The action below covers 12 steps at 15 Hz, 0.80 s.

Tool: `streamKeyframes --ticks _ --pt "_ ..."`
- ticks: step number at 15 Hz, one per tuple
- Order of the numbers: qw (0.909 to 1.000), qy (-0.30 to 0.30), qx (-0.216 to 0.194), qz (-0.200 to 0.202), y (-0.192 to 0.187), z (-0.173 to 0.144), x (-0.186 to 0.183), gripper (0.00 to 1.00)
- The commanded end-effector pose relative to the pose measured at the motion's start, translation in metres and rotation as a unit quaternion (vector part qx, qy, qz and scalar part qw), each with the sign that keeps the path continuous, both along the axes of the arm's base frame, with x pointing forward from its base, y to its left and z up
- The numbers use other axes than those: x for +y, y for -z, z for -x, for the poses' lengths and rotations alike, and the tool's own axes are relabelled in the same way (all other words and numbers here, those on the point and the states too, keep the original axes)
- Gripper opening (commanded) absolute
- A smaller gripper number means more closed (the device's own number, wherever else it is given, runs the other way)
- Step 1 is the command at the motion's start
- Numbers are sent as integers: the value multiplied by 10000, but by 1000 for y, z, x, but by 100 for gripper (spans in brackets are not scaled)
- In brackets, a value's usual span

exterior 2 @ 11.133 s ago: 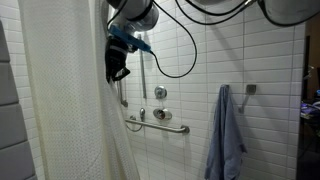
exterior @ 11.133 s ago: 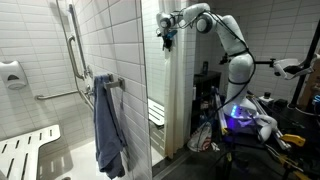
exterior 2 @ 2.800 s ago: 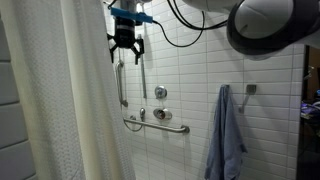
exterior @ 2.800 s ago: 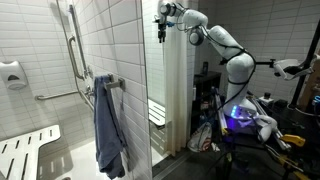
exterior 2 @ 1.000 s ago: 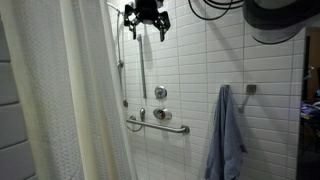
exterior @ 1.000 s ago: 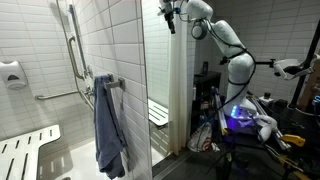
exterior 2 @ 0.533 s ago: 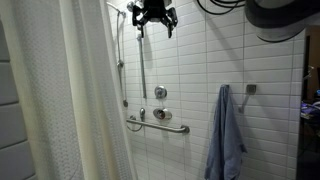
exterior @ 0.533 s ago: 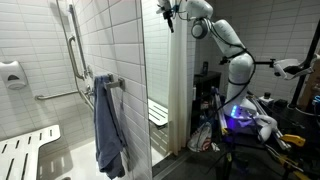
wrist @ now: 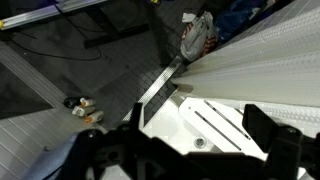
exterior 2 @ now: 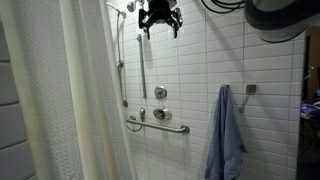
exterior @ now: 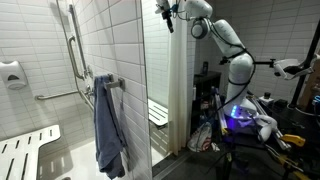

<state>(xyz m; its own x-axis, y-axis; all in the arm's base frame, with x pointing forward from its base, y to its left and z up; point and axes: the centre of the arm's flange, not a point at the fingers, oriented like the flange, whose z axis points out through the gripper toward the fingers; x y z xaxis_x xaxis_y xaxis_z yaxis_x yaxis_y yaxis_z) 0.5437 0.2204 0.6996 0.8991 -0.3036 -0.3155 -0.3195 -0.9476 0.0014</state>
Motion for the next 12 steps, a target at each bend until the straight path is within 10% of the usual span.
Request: streamKeyframes --ticks 1,12 --pt "10000 0 9 -29 0 0 -1 100" --pt "9992 -272 283 102 32 -33 -14 100"
